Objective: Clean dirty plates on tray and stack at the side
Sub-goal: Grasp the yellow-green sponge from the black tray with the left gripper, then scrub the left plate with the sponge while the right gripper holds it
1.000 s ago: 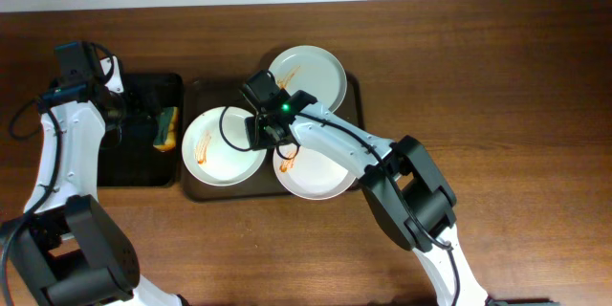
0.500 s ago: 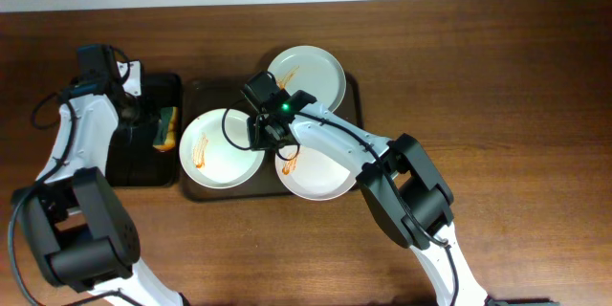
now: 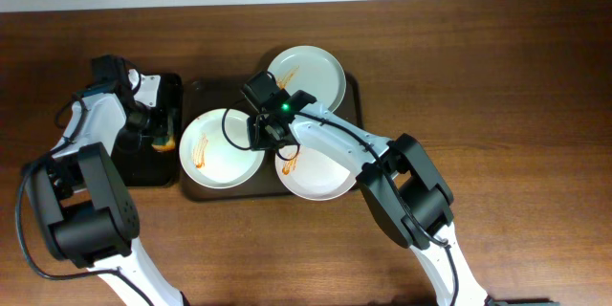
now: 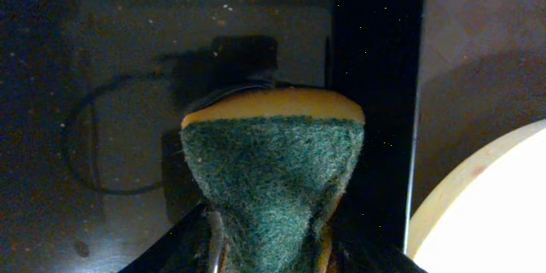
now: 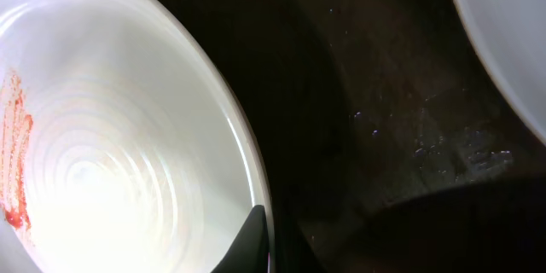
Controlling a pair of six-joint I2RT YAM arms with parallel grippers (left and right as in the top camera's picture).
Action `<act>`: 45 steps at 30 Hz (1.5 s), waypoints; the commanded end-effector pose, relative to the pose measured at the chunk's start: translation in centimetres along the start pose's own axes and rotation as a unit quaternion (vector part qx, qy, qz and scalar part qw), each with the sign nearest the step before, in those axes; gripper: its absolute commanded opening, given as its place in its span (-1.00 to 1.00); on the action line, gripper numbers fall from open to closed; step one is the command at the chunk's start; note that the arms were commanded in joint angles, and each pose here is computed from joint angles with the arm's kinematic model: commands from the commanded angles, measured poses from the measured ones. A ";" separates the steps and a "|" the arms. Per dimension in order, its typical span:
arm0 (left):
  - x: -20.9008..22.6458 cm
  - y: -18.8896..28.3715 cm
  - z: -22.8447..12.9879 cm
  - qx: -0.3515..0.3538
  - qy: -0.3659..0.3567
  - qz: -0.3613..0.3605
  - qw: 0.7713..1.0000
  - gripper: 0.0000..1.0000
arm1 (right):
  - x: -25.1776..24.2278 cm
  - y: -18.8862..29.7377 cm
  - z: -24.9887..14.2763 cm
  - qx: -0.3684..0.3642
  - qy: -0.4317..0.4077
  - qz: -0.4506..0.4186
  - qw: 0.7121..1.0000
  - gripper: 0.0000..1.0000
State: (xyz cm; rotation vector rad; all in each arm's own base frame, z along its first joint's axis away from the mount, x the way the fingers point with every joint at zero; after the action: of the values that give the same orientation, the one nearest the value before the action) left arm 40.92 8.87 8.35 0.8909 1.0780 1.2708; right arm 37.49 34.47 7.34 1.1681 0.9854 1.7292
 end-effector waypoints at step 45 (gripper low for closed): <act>-8.6 5.6 -1.3 0.057 0.059 -0.036 0.996 -0.98 | -0.3 -0.8 0.4 0.000 -0.004 0.009 1.000 -0.92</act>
State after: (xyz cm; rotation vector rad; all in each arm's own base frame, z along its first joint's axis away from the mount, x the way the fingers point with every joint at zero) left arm 39.90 1.45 16.36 0.8275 1.1712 1.1779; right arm 37.85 34.45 7.32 1.1696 0.9689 1.7381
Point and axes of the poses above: each gripper's point midway between its finger pads, its own y axis back along the fingers, its own x axis along the line the jaws close on, z = x × y, the point moved 7 cm from there along y, back along the fingers, and after that the axes turned 3 degrees about y, right-handed, at the moved point
